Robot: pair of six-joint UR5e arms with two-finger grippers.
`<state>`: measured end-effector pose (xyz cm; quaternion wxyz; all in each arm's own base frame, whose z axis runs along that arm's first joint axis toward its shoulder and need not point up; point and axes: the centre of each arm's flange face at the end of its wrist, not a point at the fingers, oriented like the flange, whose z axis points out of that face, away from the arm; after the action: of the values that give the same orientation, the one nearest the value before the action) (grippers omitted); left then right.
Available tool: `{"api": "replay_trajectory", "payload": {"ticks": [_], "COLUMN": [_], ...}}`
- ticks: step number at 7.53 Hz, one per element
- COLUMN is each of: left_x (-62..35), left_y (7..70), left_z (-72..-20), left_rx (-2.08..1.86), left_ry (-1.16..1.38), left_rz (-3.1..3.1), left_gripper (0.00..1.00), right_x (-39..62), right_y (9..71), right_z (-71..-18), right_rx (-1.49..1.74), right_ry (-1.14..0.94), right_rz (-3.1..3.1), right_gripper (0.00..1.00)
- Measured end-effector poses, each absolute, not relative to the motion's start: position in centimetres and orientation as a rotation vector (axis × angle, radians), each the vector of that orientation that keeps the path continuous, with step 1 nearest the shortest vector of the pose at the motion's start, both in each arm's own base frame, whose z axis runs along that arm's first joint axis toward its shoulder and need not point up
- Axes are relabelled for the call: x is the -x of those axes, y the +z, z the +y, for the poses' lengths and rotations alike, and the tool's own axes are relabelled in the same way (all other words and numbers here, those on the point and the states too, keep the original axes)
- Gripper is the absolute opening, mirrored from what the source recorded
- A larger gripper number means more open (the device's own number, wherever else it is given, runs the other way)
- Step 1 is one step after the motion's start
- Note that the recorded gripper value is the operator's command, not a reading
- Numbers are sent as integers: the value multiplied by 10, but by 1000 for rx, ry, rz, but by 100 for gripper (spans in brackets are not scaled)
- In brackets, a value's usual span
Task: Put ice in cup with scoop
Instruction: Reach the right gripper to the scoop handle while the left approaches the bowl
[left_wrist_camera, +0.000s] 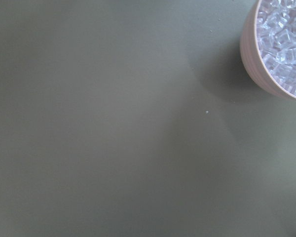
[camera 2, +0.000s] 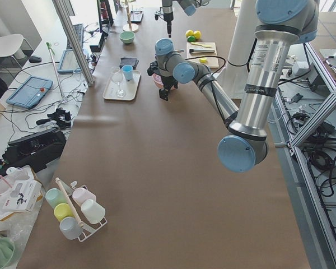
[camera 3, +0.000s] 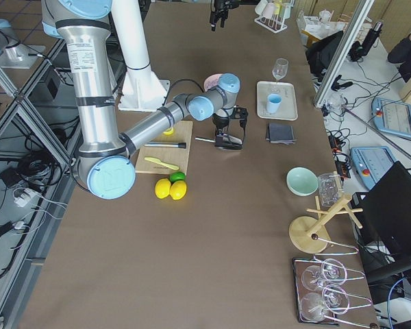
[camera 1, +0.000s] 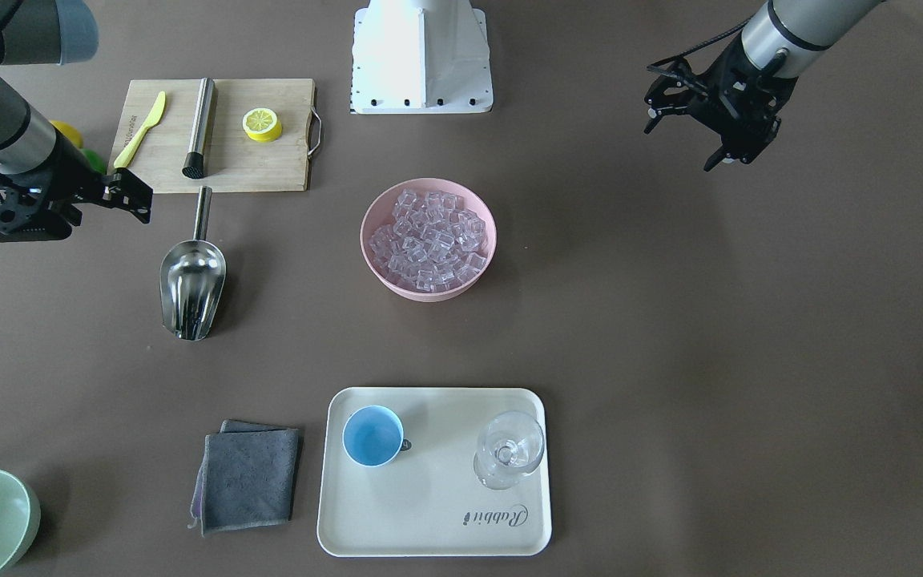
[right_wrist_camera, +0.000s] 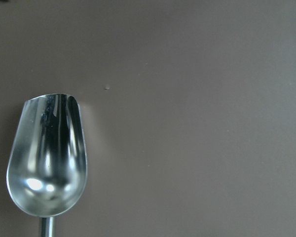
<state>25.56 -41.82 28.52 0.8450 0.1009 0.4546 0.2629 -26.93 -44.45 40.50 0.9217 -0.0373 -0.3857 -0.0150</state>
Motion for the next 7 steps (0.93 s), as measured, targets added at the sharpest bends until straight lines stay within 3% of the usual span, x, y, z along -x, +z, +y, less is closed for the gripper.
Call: {"api": "replay_trajectory", "payload": {"ticks": [3,7], "left_x": [-310,-388], "left_y": [256,242], "left_z": [-391,-355], "left_rx": [-295,-456], "left_ry": [671,788], "left_rz": [928,867], "left_gripper": [98,98], "right_x": [353,384], "right_y": [390,413], "right_z": [-404,-384], "right_rx": [88,96], "right_ry": [-40,-52], "right_rz": [-801,-757], "right_gripper": [99,94]}}
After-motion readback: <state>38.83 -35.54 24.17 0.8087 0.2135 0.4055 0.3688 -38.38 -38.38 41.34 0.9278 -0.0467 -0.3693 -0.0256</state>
